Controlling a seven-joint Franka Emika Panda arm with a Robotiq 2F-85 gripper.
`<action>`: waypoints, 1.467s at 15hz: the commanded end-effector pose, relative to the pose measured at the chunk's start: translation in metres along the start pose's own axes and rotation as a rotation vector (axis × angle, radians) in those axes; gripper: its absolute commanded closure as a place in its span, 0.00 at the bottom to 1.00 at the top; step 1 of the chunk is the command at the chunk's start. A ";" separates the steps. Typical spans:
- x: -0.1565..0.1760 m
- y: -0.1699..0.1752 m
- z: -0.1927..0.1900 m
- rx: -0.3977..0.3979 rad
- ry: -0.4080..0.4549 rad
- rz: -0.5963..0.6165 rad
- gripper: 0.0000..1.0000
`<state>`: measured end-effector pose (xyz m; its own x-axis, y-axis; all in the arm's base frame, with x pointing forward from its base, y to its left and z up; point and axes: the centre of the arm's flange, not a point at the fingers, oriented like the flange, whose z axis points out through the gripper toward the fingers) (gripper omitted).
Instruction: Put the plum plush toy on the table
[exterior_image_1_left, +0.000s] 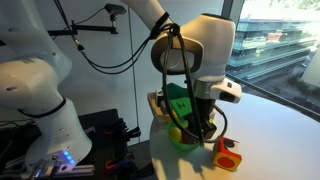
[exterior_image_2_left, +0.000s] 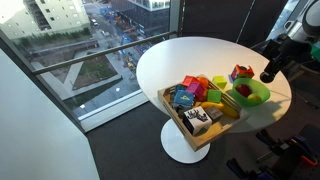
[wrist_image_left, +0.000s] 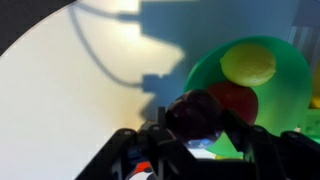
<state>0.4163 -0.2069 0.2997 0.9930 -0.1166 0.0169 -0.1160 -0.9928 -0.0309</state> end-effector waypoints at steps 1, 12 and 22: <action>-0.003 0.016 -0.011 -0.033 -0.016 0.056 0.65; -0.009 0.041 0.026 -0.065 -0.063 0.140 0.65; -0.009 0.061 0.055 -0.096 -0.081 0.198 0.65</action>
<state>0.3946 -0.2536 0.2456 0.9560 -0.2849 -0.0700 -0.2828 -0.9584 0.0388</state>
